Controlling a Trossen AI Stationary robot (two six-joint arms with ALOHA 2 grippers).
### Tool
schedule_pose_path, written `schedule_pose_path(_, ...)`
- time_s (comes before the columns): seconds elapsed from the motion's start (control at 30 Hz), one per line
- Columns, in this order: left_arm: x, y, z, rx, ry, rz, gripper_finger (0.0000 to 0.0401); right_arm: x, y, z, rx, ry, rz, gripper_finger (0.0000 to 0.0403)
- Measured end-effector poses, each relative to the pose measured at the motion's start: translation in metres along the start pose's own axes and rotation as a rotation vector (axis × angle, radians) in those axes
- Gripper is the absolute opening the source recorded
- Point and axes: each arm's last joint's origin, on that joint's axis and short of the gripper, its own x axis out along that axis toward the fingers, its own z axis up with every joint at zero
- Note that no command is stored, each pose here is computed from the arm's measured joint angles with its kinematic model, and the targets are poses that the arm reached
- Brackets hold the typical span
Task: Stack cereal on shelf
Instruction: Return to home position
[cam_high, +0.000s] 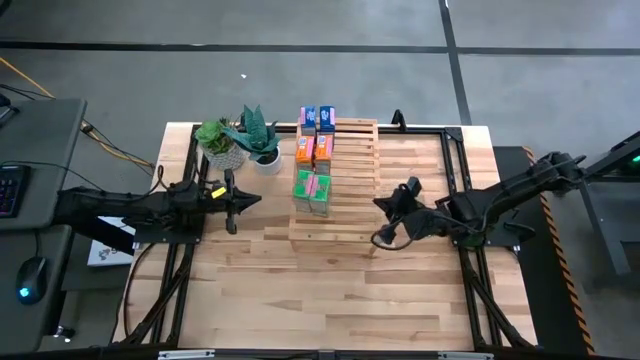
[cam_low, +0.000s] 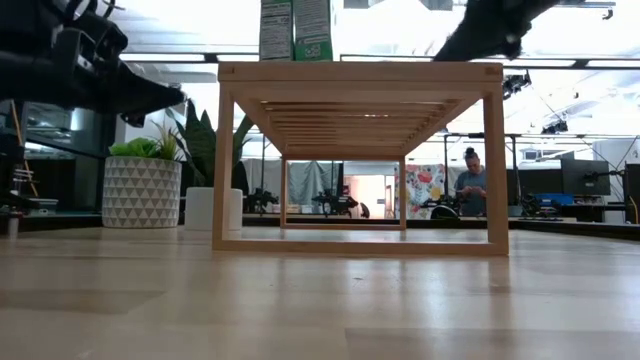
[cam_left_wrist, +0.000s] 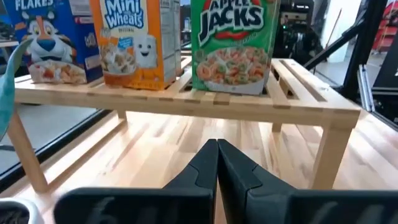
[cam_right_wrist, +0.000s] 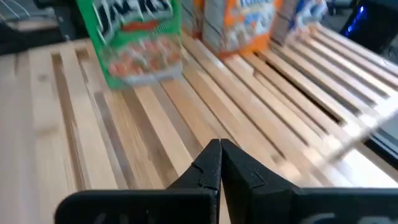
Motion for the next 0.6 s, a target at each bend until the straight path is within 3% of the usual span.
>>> schedule_pose_path(0.2, -0.001, 0.000, 0.004, 0.004, -0.037, -0.001, 0.0000, -0.027, -0.015, -0.014, 0.001, 0.090, -0.018, 0.0000)
schedule_pose_path(0.3, -0.001, 0.000, 0.004, 0.005, -0.044, 0.000, 0.0000, -0.036, -0.022, -0.025, 0.025, 0.057, -0.010, 0.0000)
schedule_pose_path(0.5, -0.001, 0.000, 0.004, 0.006, -0.045, 0.001, 0.0000, -0.030, -0.041, -0.069, 0.065, -0.033, 0.164, 0.0000)
schedule_pose_path(0.6, -0.001, 0.000, 0.004, 0.006, -0.045, 0.002, 0.0000, -0.026, -0.054, -0.077, 0.099, -0.154, 0.286, 0.0000)
